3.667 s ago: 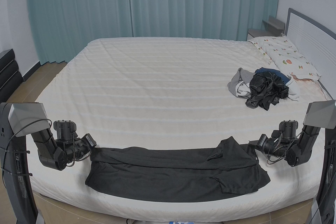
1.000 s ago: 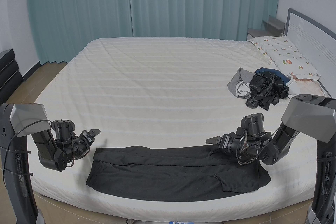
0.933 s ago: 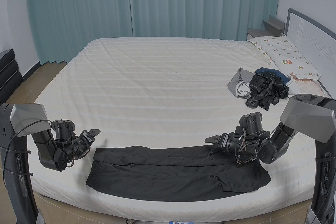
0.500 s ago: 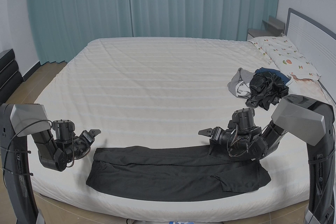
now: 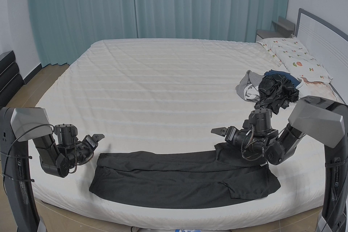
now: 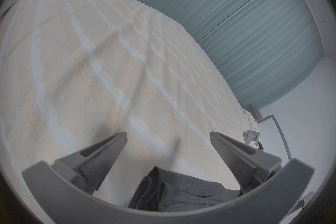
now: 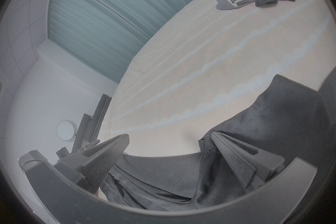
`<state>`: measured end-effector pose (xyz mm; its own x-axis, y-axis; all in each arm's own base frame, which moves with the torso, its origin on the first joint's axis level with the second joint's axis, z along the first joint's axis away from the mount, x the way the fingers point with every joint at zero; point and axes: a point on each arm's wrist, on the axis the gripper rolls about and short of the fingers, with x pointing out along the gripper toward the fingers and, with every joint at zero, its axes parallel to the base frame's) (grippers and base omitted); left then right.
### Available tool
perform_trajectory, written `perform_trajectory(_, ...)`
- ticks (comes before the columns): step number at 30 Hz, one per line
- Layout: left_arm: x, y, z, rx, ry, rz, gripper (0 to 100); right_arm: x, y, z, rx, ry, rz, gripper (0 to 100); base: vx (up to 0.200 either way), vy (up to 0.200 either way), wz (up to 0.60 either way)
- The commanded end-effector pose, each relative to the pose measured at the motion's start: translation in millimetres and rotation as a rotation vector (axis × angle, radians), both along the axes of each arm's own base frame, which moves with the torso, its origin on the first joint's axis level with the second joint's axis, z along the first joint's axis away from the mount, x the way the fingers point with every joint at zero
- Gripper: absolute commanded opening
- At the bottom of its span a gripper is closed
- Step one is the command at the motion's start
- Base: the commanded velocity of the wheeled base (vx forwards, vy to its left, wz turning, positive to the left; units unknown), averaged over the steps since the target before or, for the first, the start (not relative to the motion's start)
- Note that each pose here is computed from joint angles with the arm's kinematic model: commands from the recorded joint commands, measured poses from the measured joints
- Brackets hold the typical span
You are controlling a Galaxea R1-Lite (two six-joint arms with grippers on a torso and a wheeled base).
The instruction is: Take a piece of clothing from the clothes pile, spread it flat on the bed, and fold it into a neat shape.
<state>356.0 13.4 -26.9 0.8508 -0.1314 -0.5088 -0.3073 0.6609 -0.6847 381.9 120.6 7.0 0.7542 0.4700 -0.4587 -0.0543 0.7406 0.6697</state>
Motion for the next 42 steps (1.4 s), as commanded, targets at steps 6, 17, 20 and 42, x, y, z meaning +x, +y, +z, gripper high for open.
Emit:
perform_trajectory(6,-0.2,0.2,-0.1,0.000,0.000,0.001,100,-24.3,-66.5,5.9,-0.112,0.020,-0.082,100,0.000,0.000,0.00)
perform_trajectory(17,-0.2,0.2,-0.1,0.000,0.000,0.001,100,-25.4,-78.8,-14.9,-0.153,0.069,-0.089,100,0.000,0.000,0.00)
perform_trajectory(20,-0.2,0.2,-0.1,0.000,0.000,0.001,100,-24.9,-78.2,-23.1,-0.172,0.080,-0.075,100,0.000,0.000,0.00)
perform_trajectory(42,-0.4,0.2,0.7,0.001,-0.001,0.002,100,-42.3,-91.0,-23.3,-0.238,0.095,-0.056,0,0.000,0.000,0.00)
